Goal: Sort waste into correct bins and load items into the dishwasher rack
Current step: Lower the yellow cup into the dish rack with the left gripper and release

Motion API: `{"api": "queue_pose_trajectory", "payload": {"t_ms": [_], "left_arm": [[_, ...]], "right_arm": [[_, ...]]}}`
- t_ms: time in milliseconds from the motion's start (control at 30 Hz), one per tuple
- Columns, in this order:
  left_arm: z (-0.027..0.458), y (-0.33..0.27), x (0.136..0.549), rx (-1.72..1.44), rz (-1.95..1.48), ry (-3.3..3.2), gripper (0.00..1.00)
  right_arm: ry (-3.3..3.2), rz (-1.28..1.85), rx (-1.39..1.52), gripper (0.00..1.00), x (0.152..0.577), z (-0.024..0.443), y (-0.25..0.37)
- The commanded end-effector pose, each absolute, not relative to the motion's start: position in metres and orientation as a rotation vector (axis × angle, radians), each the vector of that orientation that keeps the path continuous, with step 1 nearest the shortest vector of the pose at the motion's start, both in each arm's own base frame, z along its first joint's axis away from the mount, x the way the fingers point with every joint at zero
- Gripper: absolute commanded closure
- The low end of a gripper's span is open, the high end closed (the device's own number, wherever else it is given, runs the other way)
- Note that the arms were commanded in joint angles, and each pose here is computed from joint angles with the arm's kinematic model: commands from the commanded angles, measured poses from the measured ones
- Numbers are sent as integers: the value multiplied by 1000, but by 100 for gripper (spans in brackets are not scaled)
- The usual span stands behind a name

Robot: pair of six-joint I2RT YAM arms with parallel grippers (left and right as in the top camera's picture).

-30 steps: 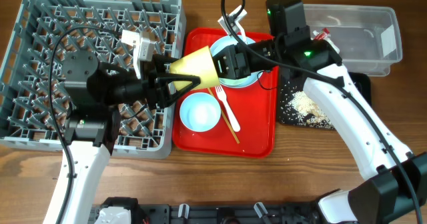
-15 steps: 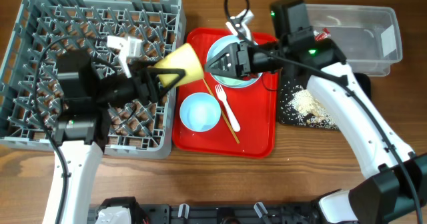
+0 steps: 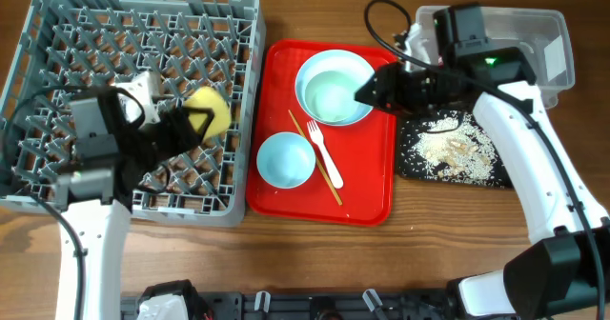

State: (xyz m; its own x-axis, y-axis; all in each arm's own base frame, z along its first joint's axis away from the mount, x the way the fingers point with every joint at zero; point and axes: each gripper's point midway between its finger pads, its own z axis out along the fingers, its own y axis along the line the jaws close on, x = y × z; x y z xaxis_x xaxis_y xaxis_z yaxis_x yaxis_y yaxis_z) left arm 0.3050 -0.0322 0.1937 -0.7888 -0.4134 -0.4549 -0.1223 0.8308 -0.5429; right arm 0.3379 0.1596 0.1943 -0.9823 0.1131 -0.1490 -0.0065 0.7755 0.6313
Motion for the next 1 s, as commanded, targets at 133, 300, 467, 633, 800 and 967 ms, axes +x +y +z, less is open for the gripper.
{"api": "queue_pose_trajectory", "payload": {"t_ms": [133,300,467,633,800,967], "left_arm": [[192,27,284,-576,-228,2527,96],[172,27,280,-609,-216,2617,96],[148,28,285,-638,-213,2705,94],[120,30,293,-666,-208,2786,83],[97,31,295,-690,-204,2857,50],[98,31,298,-687,-204,2849,0]], "right_arm": [[2864,537,34,49,328,191,99],[2860,534,8,49,328,191,99],[2859,534,5,49,328,191,99],[2860,534,4,49,328,191,99],[2861,534,5,48,328,191,99],[2864,534,5,48,327,190,99]]}}
